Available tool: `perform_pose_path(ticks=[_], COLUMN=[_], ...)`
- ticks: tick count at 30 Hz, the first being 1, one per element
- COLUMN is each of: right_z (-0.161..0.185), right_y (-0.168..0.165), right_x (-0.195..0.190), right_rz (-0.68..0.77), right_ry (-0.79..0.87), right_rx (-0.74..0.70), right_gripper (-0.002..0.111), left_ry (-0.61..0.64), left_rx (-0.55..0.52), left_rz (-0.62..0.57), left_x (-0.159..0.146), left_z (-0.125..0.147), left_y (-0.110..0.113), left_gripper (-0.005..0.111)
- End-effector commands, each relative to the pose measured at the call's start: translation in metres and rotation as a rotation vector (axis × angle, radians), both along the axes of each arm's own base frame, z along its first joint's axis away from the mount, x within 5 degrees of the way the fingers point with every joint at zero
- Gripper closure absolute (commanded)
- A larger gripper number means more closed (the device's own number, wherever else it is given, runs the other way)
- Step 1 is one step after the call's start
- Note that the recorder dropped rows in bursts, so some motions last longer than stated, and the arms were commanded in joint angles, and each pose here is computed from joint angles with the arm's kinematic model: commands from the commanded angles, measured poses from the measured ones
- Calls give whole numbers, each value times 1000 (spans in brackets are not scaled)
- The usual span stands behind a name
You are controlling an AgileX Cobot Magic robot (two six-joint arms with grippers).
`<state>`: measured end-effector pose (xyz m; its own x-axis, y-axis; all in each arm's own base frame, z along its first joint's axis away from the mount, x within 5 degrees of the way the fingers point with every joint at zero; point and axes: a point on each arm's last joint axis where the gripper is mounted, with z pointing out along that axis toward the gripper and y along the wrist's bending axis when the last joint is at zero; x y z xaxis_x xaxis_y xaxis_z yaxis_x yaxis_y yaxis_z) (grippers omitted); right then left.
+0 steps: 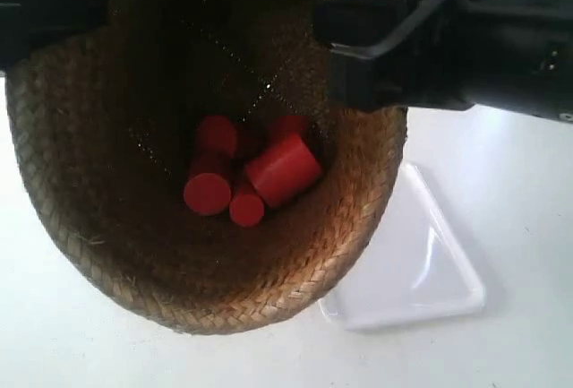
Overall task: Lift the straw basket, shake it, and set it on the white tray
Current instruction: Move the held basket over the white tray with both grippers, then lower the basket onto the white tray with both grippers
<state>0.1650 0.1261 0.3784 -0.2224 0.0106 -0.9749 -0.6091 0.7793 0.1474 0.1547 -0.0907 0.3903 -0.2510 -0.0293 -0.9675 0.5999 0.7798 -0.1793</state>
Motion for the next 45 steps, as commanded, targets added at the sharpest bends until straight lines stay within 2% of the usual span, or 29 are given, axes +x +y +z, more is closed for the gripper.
perform_pose_path(ticks=[1,5,10,14,17,20,23,28,32,35,38,42,45], right_z=[-6,-15,-22,-23,-15,-6,5,19,18,15,15,14,7], right_y=[-6,-18,-34,-42,-44,-46,-48,-55,-64,-76,-87,-105,-115], right_x=[11,23,39,45,44,43,43,50,66,81,90,101,112], right_rz=[-57,-138,-258,-318,-326,-336,-347,-407,-469,-525,-518,-536,-491], right_ry=[101,212,355,431,441,433,414,452,550,605,610,652,714], right_rx=[25,-2,-123,-240,-257,-250,-262,-356,-398,-412,-461,-520,-524], right_gripper=[108,108,108,108,108,108,108,108,108,108,108,108,108], left_ry=[90,217,461,568,626,658,667,655,661,673,709,784,808], left_rx=[-67,-20,64,134,185,211,188,209,263,346,416,431,421], left_rz=[7,62,128,154,146,123,118,93,175,208,237,262,260], left_x=[5,25,55,72,81,91,99,108,119,127,135,149,155], left_z=[-2,-22,-48,-45,-33,-19,-4,14,7,-4,-14,-20,-18], left_y=[-4,-8,-16,-21,-24,-30,-36,-56,-79,-101,-119,-131,-138], left_gripper=[107,107,107,107,107,107,107,107,107,107,107,107,107])
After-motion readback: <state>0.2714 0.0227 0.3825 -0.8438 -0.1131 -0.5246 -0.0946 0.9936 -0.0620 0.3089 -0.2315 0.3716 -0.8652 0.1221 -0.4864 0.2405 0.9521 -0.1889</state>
